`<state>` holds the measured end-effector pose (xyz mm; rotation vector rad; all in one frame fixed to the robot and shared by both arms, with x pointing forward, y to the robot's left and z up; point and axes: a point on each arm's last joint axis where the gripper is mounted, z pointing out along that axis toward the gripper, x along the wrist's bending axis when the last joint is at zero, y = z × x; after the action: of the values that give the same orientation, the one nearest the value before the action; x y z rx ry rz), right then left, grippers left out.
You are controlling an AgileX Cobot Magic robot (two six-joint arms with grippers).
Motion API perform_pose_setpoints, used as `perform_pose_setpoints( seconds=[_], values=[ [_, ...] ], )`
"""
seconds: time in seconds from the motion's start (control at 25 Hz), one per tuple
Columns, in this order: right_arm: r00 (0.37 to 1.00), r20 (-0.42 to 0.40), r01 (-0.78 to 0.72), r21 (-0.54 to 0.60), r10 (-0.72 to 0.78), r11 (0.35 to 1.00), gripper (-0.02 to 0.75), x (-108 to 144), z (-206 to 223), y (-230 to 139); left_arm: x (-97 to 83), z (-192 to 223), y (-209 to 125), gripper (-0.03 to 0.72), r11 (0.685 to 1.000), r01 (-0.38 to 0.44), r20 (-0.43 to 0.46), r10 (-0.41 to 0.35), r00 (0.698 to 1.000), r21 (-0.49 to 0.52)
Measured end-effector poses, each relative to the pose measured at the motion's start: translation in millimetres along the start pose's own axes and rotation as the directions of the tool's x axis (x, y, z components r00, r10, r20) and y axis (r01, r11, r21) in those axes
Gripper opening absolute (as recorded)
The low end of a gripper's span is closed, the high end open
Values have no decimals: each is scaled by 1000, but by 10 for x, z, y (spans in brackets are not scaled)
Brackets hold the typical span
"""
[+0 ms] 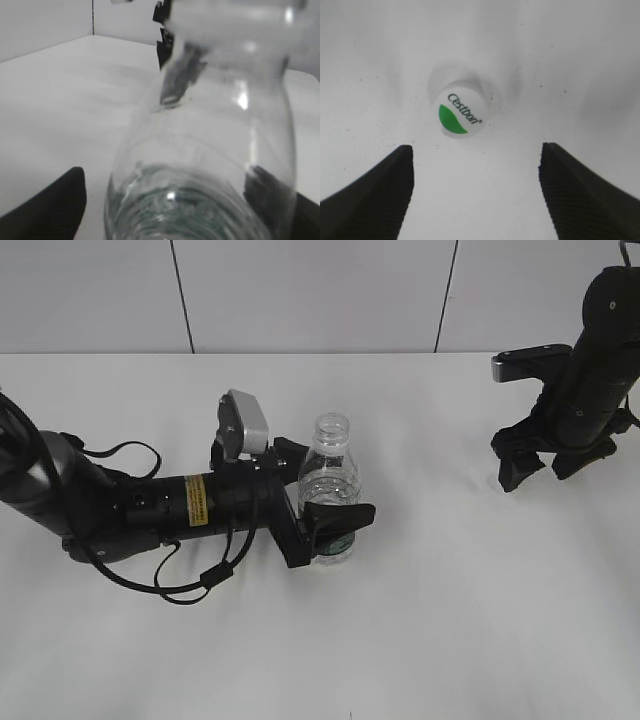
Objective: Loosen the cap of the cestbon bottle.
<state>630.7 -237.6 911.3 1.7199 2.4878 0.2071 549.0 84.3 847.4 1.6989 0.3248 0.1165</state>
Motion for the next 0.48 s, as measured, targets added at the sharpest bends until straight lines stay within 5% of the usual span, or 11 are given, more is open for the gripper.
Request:
perform_pose_setpoints(
  seconds=[0.48],
  values=[
    [1000, 0, 1, 1, -1, 1000, 592, 3, -3, -1, -56, -88, 635, 587, 993, -31, -3, 31, 1000, -110]
  ],
)
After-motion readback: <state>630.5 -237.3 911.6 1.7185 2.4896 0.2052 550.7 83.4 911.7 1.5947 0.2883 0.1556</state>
